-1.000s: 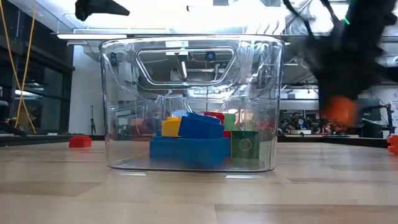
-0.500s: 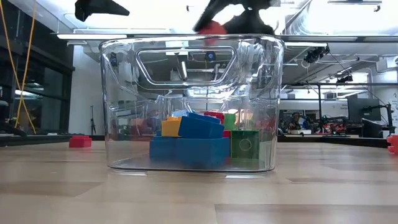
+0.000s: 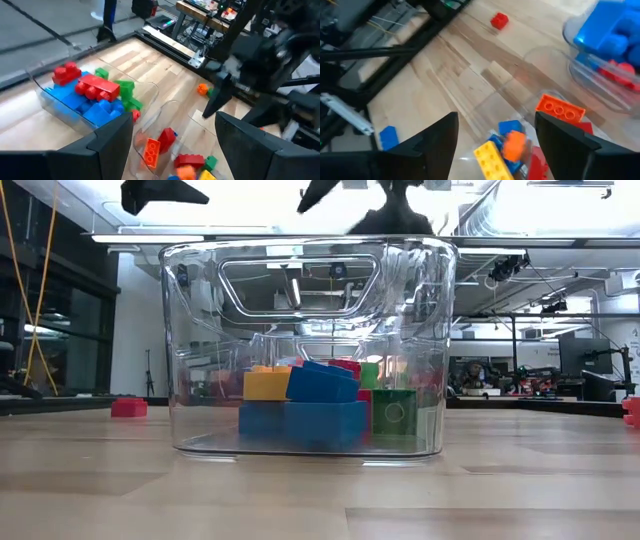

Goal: Sort blocks by size
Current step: Put the small red game piece into the bottom transparent bin

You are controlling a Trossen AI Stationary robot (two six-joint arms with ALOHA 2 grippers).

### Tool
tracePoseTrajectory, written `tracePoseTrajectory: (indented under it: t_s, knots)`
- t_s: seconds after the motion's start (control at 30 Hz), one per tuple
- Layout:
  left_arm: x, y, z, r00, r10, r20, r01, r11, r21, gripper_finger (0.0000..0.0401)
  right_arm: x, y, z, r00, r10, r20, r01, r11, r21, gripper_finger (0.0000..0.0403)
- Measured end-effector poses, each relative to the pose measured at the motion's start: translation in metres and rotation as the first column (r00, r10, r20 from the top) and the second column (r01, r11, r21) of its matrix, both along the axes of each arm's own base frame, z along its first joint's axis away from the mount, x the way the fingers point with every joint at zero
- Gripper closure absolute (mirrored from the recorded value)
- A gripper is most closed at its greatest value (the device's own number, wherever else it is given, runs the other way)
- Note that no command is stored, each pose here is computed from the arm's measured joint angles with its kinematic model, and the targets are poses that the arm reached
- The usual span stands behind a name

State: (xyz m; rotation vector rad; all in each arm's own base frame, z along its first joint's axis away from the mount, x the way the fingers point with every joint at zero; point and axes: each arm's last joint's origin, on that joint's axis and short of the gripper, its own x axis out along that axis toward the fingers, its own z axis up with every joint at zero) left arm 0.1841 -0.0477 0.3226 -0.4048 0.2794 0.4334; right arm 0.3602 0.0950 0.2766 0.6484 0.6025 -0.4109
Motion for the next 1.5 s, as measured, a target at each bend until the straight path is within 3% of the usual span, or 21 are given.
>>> tracePoseTrajectory:
  t_s: [0.07,0.17,0.27,0.4,0.53,0.67,0.8,0.87,1.0,1.1,1.23,1.5]
  knots:
    - [0.000,0.009,-0.001,0.999,-0.014,-0.050,0.011,0.998,-0.060,0.0135,-0.003,0.000,0.011,1.000,0.017,0.020,-0.017,1.000,-0.009,0.0145]
    - [0.002,0.036,-0.002,0.960,-0.028,-0.278,-0.009,0.992,-0.129,0.0135,-0.009,0.000,0.020,1.000,0.022,0.016,-0.022,1.000,-0.022,0.0144]
    - [0.000,0.062,-0.010,0.834,0.007,-0.551,-0.058,0.995,-0.076,0.0135,-0.012,-0.001,0.024,1.000,0.008,0.015,-0.008,0.999,-0.035,0.0144]
    - [0.000,0.089,-0.037,0.609,-0.102,-0.786,0.050,0.995,-0.090,0.0135,-0.013,-0.001,0.021,1.000,-0.003,0.007,0.003,1.000,-0.024,0.0144]
    - [0.005,0.102,-0.071,0.451,-0.192,-0.872,0.160,0.978,-0.132,0.0135,-0.015,0.002,0.017,1.000,-0.016,-0.004,0.016,1.000,-0.002,0.0144]
    - [0.012,0.111,-0.104,0.341,-0.254,-0.905,0.249,0.953,-0.174,0.0135,-0.016,0.006,0.017,1.000,-0.024,0.003,0.024,0.999,0.025,0.0144]
    - [0.014,0.114,-0.131,0.275,-0.408,-0.871,0.291,0.898,-0.329,0.0135,-0.017,0.011,0.017,0.999,-0.035,0.010,0.034,0.998,0.053,0.0144]
    - [0.013,0.114,-0.142,0.250,-0.448,-0.859,0.325,0.874,-0.361,0.0135,-0.018,0.012,0.017,0.999,-0.039,0.012,0.039,0.997,0.065,0.0144]
    - [0.011,0.113,-0.159,0.223,-0.455,-0.862,0.363,0.860,-0.360,0.0135,-0.018,0.014,0.017,0.998,-0.053,0.015,0.052,0.995,0.086,0.0144]
    - [0.014,0.116,-0.159,0.263,-0.407,-0.875,0.399,0.871,-0.286,0.0135,-0.018,0.014,0.017,0.998,-0.057,0.018,0.056,0.995,0.081,0.0144]
    - [0.014,0.118,-0.163,0.259,-0.343,-0.903,0.429,0.879,-0.211,0.0135,-0.018,0.014,0.017,0.998,-0.063,0.019,0.061,0.994,0.086,0.0144]
    - [0.015,0.117,-0.174,0.194,-0.392,-0.899,0.465,0.844,-0.268,0.0135,-0.018,0.014,0.017,0.998,-0.063,0.018,0.061,0.995,0.084,0.0144]
